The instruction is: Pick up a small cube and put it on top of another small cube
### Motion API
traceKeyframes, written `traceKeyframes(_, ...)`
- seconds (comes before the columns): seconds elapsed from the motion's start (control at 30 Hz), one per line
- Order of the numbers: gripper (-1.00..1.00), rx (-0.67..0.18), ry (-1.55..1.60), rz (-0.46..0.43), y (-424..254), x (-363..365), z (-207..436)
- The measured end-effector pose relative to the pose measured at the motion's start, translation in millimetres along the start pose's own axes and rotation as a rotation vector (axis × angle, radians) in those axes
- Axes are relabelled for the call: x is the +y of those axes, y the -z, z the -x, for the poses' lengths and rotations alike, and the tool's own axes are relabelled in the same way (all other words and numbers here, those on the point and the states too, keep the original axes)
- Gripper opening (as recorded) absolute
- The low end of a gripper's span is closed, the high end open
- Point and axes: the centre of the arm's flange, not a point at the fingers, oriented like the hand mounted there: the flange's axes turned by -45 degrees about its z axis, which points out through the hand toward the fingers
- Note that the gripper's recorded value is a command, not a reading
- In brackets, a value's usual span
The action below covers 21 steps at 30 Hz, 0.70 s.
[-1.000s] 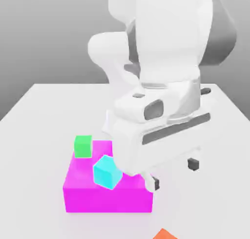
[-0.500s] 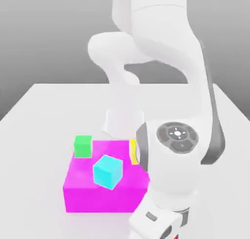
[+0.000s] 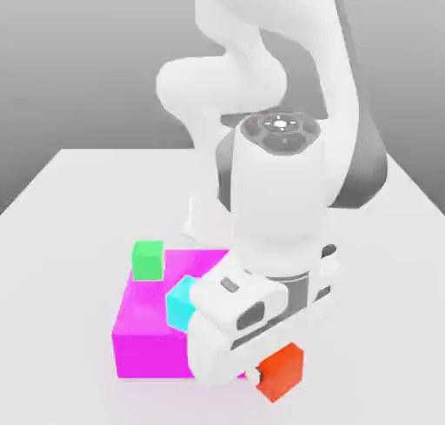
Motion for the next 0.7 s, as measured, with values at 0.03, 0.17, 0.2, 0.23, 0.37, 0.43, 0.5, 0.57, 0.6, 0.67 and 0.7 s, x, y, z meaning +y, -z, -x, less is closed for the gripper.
traceKeyframes(0.03,-1.00,0.001,-0.044,-0.002,8.3,3.9,9.8)
traceKeyframes(0.17,-1.00,0.005,-0.216,-0.003,38.6,14.3,49.7)
traceKeyframes(0.2,-1.00,0.005,-0.253,-0.001,45.3,14.0,58.8)
traceKeyframes(0.23,-1.00,0.005,-0.290,0.002,51.7,13.3,67.8)
traceKeyframes(0.37,-1.00,0.004,-0.449,0.024,73.5,13.0,107.0)
traceKeyframes(0.43,-1.00,0.003,-0.508,0.035,71.9,13.4,120.8)
traceKeyframes(0.5,-1.00,0.003,-0.522,0.038,51.3,14.7,123.5)
traceKeyframes(0.57,-1.00,0.002,-0.526,0.040,26.6,15.4,125.2)
traceKeyframes(0.6,1.00,0.002,-0.526,0.040,19.4,15.4,126.0)
traceKeyframes(0.67,1.00,0.002,-0.526,0.040,19.4,15.4,126.0)
traceKeyframes(0.7,1.00,0.002,-0.526,0.040,19.4,15.4,126.0)
